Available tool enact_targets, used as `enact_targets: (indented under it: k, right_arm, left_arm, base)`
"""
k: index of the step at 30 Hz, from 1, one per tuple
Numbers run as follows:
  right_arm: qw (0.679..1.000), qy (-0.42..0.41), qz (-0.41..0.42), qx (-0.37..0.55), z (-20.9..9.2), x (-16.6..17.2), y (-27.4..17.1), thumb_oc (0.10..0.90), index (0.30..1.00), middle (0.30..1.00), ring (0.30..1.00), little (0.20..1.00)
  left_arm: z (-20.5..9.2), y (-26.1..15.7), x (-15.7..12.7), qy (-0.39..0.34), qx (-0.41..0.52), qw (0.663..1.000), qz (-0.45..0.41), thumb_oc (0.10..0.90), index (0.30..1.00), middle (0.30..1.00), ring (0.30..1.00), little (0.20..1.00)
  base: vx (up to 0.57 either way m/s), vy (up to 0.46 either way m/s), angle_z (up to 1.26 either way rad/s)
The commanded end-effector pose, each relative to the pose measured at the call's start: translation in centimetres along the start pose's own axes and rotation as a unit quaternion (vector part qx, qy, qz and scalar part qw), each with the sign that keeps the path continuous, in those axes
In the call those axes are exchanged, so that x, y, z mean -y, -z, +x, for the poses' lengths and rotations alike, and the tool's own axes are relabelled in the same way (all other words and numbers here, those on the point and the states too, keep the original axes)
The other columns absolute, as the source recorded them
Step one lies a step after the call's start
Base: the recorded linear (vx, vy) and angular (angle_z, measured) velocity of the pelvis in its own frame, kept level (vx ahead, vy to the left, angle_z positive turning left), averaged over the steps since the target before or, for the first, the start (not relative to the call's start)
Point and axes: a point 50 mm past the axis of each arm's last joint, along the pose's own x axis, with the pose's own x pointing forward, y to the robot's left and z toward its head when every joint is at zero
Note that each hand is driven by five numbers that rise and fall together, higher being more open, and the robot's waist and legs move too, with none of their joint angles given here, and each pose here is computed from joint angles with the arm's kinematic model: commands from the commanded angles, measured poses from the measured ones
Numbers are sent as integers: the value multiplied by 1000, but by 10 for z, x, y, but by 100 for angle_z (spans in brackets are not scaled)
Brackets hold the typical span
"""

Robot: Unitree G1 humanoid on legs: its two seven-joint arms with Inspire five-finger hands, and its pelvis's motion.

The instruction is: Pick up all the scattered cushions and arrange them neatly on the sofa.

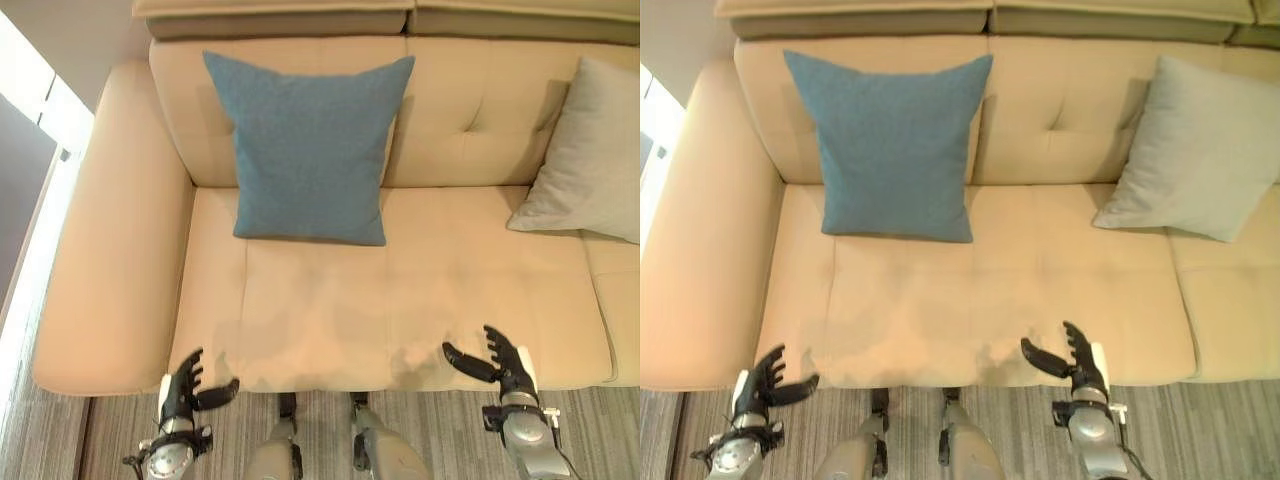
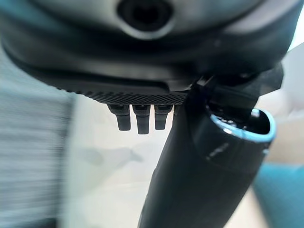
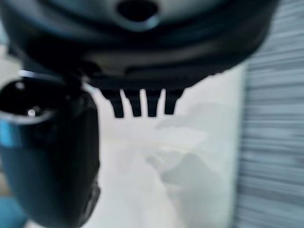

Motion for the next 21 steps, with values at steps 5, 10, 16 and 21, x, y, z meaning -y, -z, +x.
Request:
enact_targets:
  k: [5,10,16,21]
  right_arm:
    - [994,-44,-98,-27,-4,-8,23,800,900,900,900,900]
    - [990,-59,-102,-72,-11,-16,43,800,900,900,900,900]
    - [990,-60,-97,-84,-8,-20,43,800,900,900,900,900]
    - [986,-60,-115,-101,-4,-22,42,800,900,900,900,900]
  left_arm:
    - [-1,36,-1,15,-80,992,97,800,900,900,900,900]
    - [-4,46,1,23,-104,988,113,800,900,900,900,900]
    - [7,26,7,27,-72,991,109,800,900,900,900,900]
    - [6,31,18,40,-89,990,104,800,900,900,900,900]
  base:
    - [-21,-59,-7]
    - [-83,-99,1]
    - [-201,-46,19]
    - [-239,72,3]
